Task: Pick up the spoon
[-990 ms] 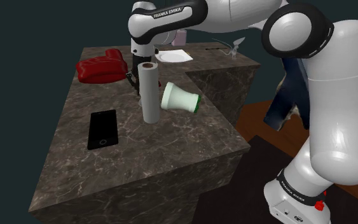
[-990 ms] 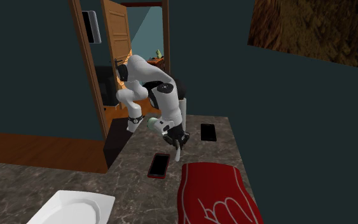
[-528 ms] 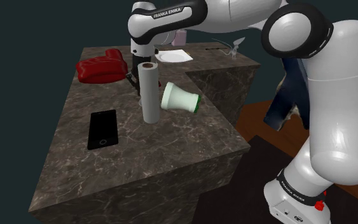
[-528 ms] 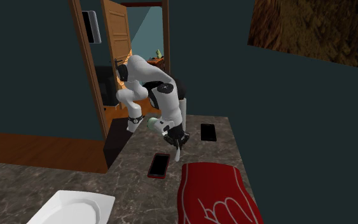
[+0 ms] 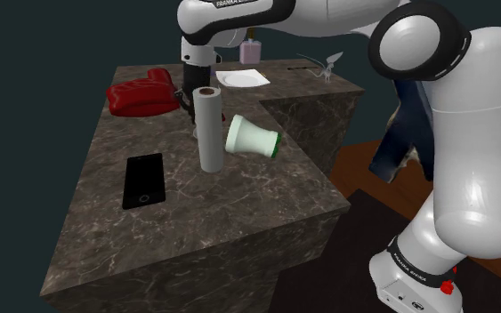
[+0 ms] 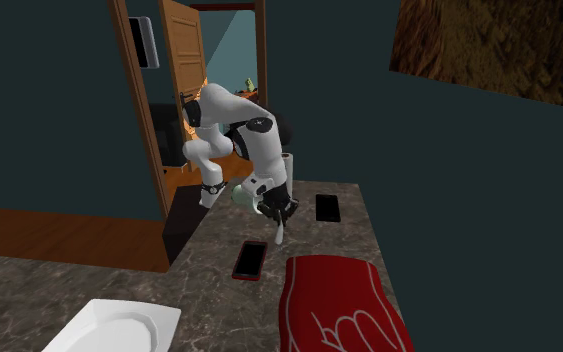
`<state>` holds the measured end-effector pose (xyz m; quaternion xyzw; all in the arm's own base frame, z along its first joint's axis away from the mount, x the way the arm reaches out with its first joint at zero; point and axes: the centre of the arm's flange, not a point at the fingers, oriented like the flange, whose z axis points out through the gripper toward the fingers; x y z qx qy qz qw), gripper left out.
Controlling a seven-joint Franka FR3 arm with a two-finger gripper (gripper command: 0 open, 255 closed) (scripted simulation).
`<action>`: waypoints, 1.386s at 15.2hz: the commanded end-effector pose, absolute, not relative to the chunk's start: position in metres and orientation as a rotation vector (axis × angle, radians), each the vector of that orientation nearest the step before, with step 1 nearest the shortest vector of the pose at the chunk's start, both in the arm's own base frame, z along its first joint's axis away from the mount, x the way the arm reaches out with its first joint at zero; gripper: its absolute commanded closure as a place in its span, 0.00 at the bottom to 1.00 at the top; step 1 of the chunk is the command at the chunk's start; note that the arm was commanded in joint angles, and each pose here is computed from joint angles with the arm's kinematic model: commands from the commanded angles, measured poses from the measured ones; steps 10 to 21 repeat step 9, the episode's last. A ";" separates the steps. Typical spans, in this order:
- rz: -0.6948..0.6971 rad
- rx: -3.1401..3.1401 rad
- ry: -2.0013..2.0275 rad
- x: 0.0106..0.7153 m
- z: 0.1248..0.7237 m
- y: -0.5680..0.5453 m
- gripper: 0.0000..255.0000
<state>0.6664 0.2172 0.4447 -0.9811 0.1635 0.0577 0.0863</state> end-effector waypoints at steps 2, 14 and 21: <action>0.172 -2.924 0.487 0.667 0.460 0.218 1.00; 0.172 -2.924 0.487 0.667 0.487 0.218 1.00; 0.172 -2.924 0.487 0.667 0.487 0.218 1.00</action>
